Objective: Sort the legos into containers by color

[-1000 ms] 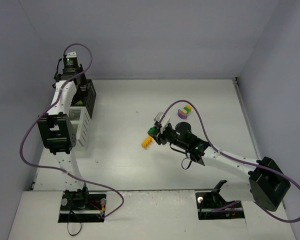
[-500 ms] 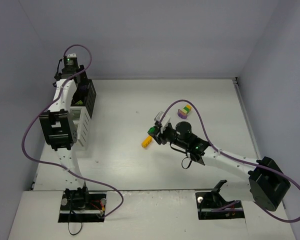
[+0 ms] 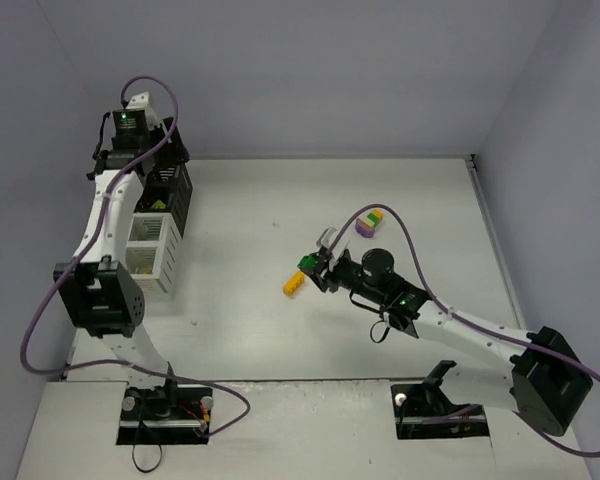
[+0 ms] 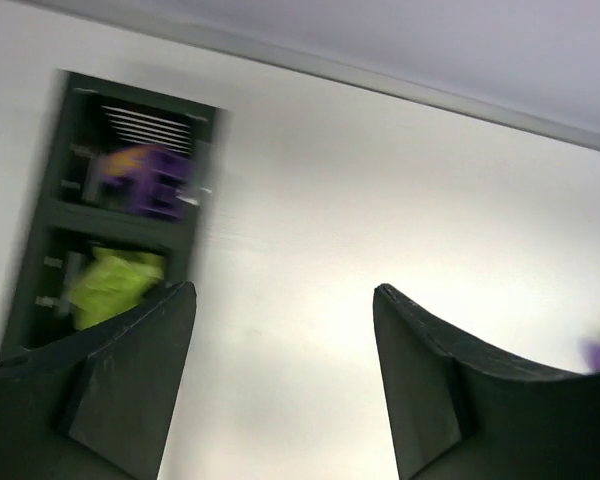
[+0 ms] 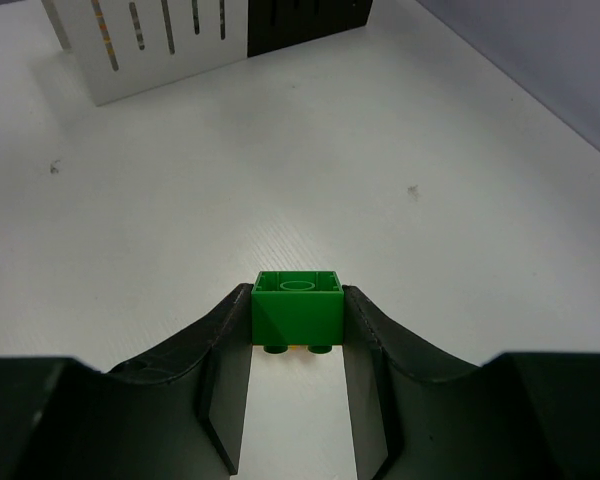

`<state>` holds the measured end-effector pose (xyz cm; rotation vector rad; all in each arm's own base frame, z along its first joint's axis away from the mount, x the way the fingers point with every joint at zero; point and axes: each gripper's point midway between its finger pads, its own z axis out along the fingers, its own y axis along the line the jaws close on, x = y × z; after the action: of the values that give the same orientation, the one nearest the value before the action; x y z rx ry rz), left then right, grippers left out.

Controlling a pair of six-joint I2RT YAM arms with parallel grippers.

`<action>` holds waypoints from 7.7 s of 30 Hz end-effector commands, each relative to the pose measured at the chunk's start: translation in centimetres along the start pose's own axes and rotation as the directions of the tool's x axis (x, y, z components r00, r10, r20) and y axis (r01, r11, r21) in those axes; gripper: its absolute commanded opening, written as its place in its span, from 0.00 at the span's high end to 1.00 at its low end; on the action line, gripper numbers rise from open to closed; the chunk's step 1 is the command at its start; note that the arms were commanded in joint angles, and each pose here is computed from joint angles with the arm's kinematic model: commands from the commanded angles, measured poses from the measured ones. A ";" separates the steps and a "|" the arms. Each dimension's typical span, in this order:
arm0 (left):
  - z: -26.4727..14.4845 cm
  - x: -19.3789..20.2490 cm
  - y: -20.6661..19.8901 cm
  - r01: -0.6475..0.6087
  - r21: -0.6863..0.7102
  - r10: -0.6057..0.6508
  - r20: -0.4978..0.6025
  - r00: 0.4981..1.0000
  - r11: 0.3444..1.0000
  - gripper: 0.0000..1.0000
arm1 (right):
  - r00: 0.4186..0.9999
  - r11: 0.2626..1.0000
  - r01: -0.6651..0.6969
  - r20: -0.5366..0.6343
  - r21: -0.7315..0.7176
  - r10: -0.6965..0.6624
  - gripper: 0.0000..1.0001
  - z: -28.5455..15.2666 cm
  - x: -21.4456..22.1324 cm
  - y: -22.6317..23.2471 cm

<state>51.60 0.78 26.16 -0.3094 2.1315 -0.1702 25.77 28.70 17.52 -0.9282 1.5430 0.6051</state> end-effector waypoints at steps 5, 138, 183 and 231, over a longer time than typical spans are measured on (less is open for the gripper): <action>-15.8 5.5 -17.3 -0.008 0.603 0.083 -0.097 0.992 0.798 0.35 | 0.969 0.998 0.060 0.239 -0.001 -0.058 1.00 -1.4 -8.5 -0.3; -7.6 32.6 -24.1 -0.490 0.529 0.691 -0.290 0.662 0.693 0.39 | 0.765 0.438 -0.581 0.278 0.686 0.581 0.20 -9.2 8.4 -18.1; -14.0 10.8 10.1 0.212 -0.366 -0.147 0.198 0.969 0.906 0.92 | 0.751 0.518 -0.605 0.217 0.604 0.624 0.20 -6.9 8.6 -17.0; -12.6 12.4 -3.7 -0.085 0.154 0.093 -0.045 0.995 0.984 0.55 | 0.687 0.169 -0.495 0.265 0.852 0.676 0.19 -6.0 11.0 -25.2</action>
<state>34.93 -4.75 23.46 -0.2162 2.1763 -0.2190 40.58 8.94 8.75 0.4502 2.1286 0.1773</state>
